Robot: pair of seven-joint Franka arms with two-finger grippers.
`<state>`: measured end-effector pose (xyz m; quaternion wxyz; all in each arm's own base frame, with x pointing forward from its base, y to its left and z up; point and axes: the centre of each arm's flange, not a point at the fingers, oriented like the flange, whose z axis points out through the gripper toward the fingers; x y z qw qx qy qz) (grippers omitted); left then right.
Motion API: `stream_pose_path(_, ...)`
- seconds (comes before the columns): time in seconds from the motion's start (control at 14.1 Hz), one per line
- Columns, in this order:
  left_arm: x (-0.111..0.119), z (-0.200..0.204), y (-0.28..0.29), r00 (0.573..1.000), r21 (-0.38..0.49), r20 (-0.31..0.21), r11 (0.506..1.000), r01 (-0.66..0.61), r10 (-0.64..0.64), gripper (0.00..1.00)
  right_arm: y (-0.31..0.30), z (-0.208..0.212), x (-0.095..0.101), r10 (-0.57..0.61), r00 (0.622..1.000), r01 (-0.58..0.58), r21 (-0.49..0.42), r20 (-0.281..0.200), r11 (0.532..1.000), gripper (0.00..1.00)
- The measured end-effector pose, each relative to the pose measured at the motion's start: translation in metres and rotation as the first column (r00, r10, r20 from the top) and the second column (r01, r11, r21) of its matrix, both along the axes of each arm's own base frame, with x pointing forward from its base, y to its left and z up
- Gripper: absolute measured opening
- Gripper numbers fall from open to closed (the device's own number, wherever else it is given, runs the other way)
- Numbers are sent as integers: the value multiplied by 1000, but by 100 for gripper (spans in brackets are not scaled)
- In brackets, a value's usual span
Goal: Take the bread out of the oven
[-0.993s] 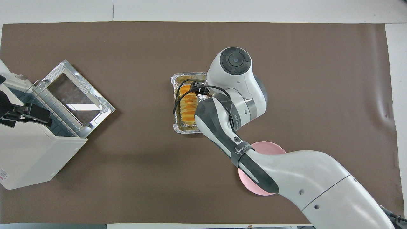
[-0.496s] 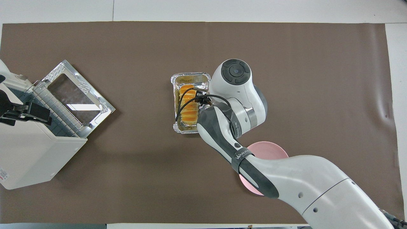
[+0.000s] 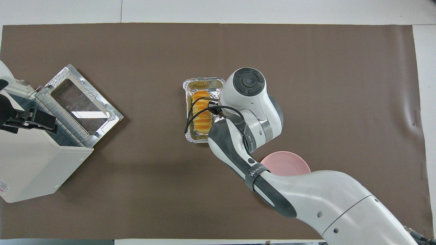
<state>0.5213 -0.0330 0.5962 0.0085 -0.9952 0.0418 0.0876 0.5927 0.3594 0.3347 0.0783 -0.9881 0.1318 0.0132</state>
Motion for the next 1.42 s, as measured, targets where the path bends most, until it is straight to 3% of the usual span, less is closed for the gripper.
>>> stream_pose_path(0.21,0,0,0,1000,0,0,1000,0,0,100,-56,43,30,22,998,-23,9,60,1000,2)
stream_pose_path(0.43,0,0,0,1000,0,0,1000,0,0,100,-178,57,65,134,989,-133,-18,65,991,2)
stream_pose_path(0.57,0,0,0,1000,0,0,1000,0,0,100,-249,40,72,146,988,-148,55,47,987,2)
stream_pose_path(0.78,0,0,0,1000,0,0,1000,0,0,100,-293,15,60,147,989,-148,148,18,978,2)
stream_pose_path(1.42,0,1,2,1000,0,2,1000,-4,4,100,-288,-20,13,153,987,-143,145,-56,979,2)
